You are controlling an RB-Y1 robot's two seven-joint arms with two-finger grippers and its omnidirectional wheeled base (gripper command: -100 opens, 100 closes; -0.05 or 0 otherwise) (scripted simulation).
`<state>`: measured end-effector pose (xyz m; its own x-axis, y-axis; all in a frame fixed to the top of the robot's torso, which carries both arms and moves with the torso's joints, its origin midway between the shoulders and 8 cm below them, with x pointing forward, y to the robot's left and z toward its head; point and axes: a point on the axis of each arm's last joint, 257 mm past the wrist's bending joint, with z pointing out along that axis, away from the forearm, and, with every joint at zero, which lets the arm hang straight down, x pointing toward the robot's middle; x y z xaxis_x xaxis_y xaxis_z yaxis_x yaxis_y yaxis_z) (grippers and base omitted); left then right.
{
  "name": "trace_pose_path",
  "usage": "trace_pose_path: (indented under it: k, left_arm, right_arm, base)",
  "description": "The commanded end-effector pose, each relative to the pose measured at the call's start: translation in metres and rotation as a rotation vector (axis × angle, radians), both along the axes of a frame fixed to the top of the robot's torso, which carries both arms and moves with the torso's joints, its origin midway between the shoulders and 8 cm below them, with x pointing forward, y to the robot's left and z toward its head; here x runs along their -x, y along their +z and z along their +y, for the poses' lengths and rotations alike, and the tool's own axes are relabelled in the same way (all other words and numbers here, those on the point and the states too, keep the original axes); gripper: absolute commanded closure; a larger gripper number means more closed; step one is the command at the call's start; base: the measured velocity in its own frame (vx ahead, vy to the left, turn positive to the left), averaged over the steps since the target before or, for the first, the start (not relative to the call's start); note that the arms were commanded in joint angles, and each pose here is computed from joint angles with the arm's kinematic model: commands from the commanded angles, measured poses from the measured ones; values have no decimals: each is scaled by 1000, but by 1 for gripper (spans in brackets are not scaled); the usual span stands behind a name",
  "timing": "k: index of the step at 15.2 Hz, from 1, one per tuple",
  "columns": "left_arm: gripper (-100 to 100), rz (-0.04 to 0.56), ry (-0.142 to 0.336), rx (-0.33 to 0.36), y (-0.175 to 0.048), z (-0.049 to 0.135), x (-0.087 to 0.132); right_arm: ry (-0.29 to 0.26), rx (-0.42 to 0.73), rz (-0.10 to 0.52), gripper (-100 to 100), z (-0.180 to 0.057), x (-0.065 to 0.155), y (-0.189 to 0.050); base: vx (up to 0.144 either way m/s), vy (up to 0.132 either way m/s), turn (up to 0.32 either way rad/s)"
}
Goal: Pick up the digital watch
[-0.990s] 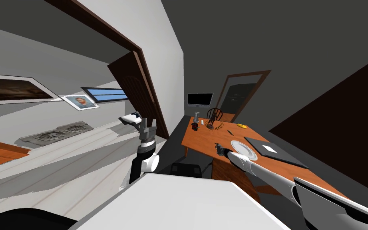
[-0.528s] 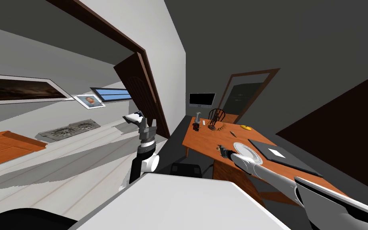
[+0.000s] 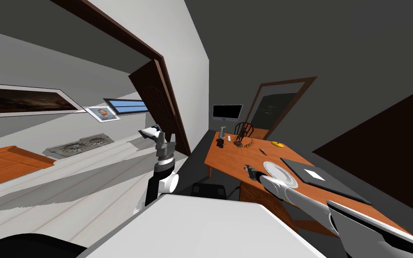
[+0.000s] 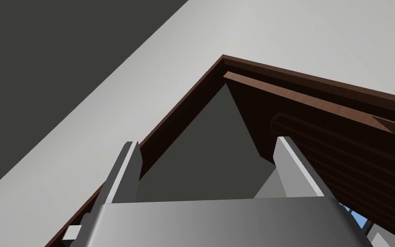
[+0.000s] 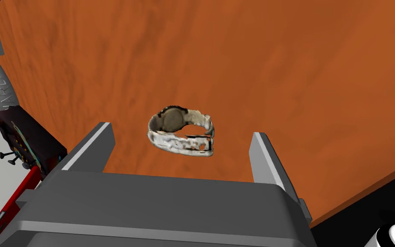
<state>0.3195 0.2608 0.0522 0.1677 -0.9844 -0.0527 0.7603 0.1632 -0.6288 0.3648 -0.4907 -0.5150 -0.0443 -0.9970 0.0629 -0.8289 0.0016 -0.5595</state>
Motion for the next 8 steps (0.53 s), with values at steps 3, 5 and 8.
trace_pose_path:
  k: [3, 5, 8]
  left_arm:
    - [0, 0, 0, 0, 0, 0, 0]
    - [0, 0, 0, 0, 0, 0, 0]
    - [0, 0, 0, 0, 0, 0, 0]
  right_arm:
    - [1, 2, -2, -100, 1, 2, -2]
    - [1, 1, -2, 100, 1, 2, -2]
    - [1, 1, -4, 100, 1, 2, -1]
  base:
    - [32, -1, 18]
    - [4, 0, 0]
    - [0, 0, 0]
